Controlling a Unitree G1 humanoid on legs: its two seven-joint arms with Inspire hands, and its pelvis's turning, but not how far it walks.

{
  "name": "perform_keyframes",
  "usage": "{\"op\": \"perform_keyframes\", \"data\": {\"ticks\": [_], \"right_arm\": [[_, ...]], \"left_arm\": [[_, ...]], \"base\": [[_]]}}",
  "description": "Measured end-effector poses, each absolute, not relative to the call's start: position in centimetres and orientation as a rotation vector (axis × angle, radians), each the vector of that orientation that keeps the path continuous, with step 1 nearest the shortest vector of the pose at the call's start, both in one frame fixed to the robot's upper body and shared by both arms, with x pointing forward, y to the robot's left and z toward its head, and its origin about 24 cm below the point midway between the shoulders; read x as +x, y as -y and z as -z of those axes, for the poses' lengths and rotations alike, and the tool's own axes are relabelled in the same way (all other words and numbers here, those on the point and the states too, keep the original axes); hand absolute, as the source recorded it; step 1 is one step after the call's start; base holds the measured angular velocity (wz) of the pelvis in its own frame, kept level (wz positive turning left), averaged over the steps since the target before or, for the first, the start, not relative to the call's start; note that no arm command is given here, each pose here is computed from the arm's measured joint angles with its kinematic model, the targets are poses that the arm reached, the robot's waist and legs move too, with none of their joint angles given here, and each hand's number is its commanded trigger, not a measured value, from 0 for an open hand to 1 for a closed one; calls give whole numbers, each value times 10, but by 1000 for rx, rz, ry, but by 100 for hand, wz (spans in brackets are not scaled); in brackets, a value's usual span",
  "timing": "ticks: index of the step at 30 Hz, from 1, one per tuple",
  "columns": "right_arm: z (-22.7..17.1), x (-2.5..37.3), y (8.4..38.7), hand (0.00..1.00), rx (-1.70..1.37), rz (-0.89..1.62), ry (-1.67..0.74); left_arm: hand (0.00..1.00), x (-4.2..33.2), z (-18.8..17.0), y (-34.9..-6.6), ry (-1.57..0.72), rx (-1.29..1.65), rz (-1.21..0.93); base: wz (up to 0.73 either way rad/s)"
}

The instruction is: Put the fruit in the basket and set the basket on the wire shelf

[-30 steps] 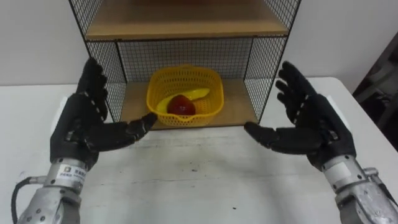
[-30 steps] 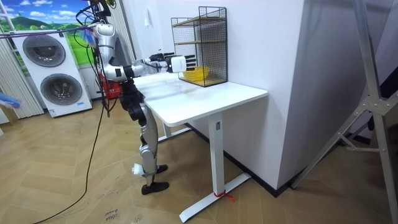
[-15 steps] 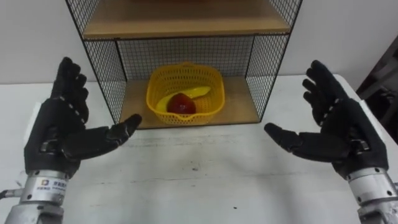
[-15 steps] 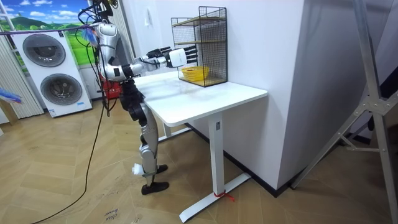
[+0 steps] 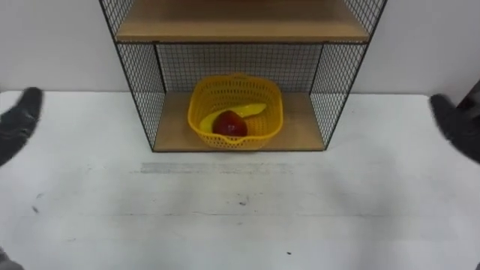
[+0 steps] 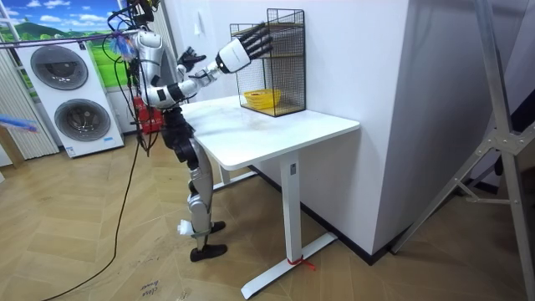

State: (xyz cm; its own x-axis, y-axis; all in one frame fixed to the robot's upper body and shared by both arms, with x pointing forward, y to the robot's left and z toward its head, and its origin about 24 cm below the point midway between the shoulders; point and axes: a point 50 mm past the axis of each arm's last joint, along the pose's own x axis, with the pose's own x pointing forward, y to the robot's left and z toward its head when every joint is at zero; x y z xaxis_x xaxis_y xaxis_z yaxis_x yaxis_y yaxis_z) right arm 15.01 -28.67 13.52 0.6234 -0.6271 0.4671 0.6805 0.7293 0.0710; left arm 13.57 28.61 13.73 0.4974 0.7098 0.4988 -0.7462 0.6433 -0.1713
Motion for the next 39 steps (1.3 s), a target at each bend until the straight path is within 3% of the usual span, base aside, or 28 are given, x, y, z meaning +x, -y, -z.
{"op": "perform_keyframes", "data": {"ticks": [6,10,12,16,19,21,24,28,33,39], "right_arm": [[-175,94,345,0,-115,1238,725],[-168,58,373,0,33,1490,739],[-141,32,395,0,110,1679,586],[-87,1,414,0,327,1915,314],[-30,-27,411,0,437,2049,20],[21,-57,392,0,551,2170,-222],[74,-92,350,0,610,2306,-525],[112,-113,307,0,591,2292,-881],[145,-85,270,0,541,1924,-1239],[157,-29,272,0,277,1313,-1372]], "left_arm": [[0,70,-180,-345,839,259,-1439],[0,25,-172,-379,812,119,-1720],[0,-5,-137,-403,622,-7,-1932],[0,-46,-65,-419,265,-273,-2208],[0,-71,1,-404,-119,-372,-2318],[0,-96,47,-377,-421,-415,-2357],[0,-117,82,-342,-701,-417,-2318],[0,-134,103,-313,-909,-418,-2217],[0,-109,135,-281,-1259,-303,-1711],[0,-65,152,-271,-1351,-224,-1235]], "base": [[7],[-1],[-7],[0],[-5],[0],[5],[-4],[-3],[-11]]}}
